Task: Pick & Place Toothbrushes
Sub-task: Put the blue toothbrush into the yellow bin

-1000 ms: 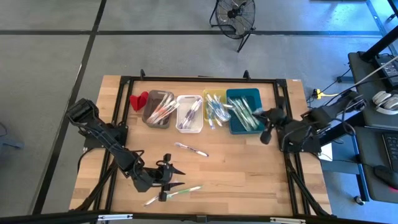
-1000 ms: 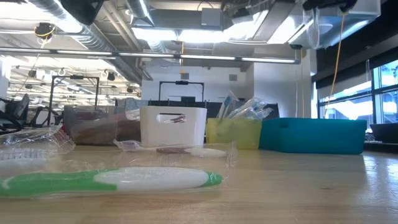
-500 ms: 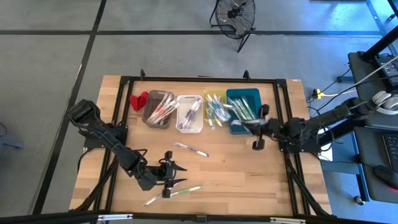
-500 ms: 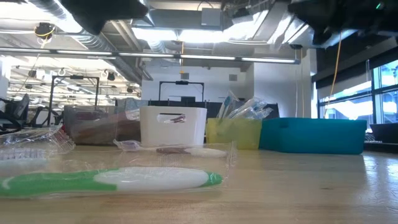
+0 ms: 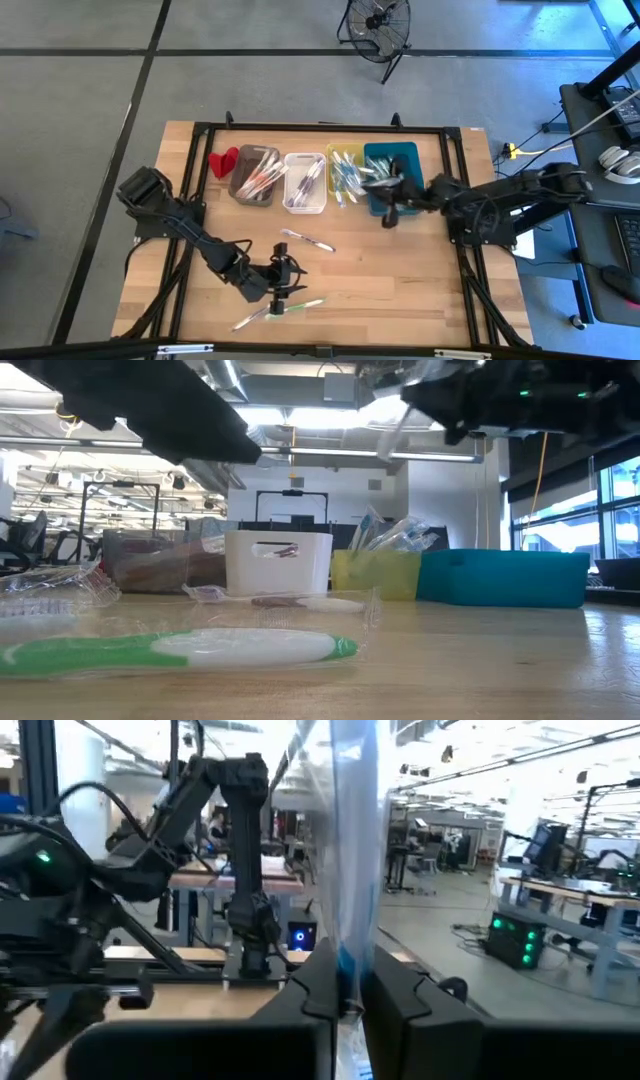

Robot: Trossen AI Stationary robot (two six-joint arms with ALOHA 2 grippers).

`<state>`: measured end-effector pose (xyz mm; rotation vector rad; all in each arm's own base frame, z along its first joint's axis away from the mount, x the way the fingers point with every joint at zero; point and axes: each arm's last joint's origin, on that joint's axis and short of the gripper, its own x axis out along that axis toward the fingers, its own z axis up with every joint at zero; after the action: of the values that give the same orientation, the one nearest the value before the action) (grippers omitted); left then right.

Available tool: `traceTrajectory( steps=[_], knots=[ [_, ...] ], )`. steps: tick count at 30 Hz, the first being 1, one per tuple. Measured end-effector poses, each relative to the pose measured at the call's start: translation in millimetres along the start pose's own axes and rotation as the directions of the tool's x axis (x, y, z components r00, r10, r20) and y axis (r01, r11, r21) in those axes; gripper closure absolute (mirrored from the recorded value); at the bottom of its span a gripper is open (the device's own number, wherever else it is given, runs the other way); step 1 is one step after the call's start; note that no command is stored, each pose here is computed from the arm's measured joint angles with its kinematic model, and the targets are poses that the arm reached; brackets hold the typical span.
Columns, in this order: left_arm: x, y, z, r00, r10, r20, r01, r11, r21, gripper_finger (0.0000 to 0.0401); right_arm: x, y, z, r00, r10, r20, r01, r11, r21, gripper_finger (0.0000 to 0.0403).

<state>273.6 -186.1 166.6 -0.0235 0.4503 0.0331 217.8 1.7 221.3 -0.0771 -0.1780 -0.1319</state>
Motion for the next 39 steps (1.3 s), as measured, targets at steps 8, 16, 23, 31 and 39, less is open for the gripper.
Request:
traceTrajectory(
  steps=[8, 16, 23, 31, 39],
  knots=[
    [-7, -10, -1, 0.998, -0.067, 0.003, 0.067, 0.998, 0.011, 0.024, 38, -15, -18, 0.997, -0.054, -0.06, 0.053, 0.998, -0.019, 0.0383],
    [-16, -22, -6, 0.993, -0.116, -0.002, 0.116, 0.993, 0.034, 0.024, 45, -45, -46, 0.971, -0.199, -0.133, 0.203, 0.979, 0.012, 0.0377],
    [-16, -22, -6, 0.993, -0.116, -0.002, 0.116, 0.992, 0.042, 0.024, 59, -64, -74, 0.948, -0.233, -0.216, 0.252, 0.965, 0.068, 0.0378],
    [-15, -22, -5, 0.994, -0.113, -0.002, 0.113, 0.993, 0.041, 0.024, 83, -67, -91, 0.942, -0.222, -0.25, 0.243, 0.969, 0.055, 0.0366],
    [-18, -25, -7, 0.991, -0.135, -0.006, 0.135, 0.99, 0.048, 0.024, 82, -73, -100, 0.921, -0.234, -0.313, 0.259, 0.965, 0.04, 0.0367]
  ],
)
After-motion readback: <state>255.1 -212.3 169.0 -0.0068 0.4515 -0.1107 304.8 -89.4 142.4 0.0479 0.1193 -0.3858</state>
